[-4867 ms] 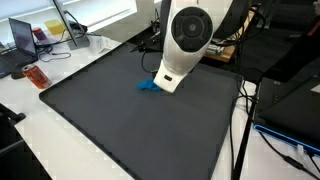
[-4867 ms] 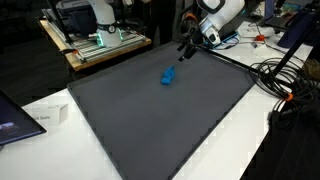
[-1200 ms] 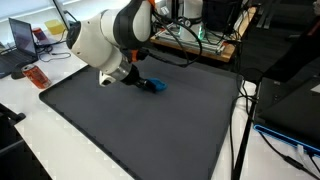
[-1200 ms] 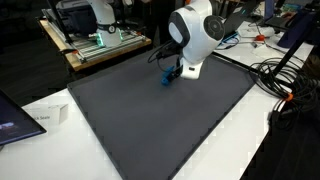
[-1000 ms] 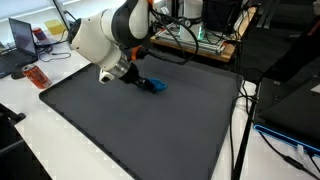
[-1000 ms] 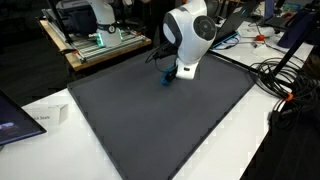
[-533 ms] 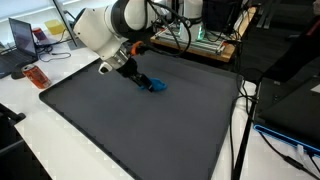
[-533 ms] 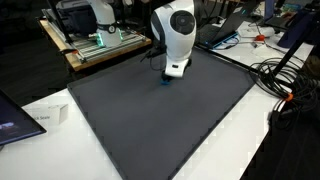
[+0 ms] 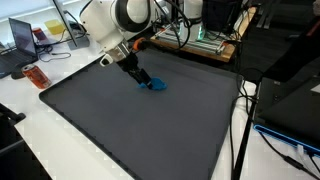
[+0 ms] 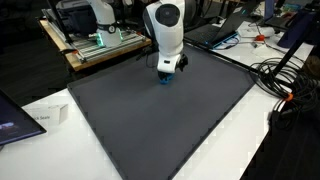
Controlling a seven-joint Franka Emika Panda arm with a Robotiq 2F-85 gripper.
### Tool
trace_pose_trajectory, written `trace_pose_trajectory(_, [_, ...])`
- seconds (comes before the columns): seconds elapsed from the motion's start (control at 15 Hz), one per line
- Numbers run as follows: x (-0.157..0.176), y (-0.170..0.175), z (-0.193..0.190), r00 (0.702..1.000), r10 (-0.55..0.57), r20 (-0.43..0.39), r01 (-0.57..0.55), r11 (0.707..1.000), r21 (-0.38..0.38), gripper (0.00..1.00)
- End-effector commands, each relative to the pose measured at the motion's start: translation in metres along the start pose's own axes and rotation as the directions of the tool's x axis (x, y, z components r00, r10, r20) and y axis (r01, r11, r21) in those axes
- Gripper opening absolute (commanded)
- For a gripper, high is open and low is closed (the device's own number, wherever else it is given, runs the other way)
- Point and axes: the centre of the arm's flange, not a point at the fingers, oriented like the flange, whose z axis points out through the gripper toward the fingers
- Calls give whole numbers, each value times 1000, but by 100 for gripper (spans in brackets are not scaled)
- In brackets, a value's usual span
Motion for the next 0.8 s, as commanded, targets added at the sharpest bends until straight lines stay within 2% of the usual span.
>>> trace_pose_trajectory(0.0, [0, 0, 1, 1000, -1, 1, 1, 1000, 0, 100])
trace_pose_trajectory(0.33, [1, 0, 1, 1000, 0, 1, 0, 1000, 0, 100])
trace_pose_trajectory(0.73, [2, 5, -15, 995, 83, 46, -84, 996, 24, 100])
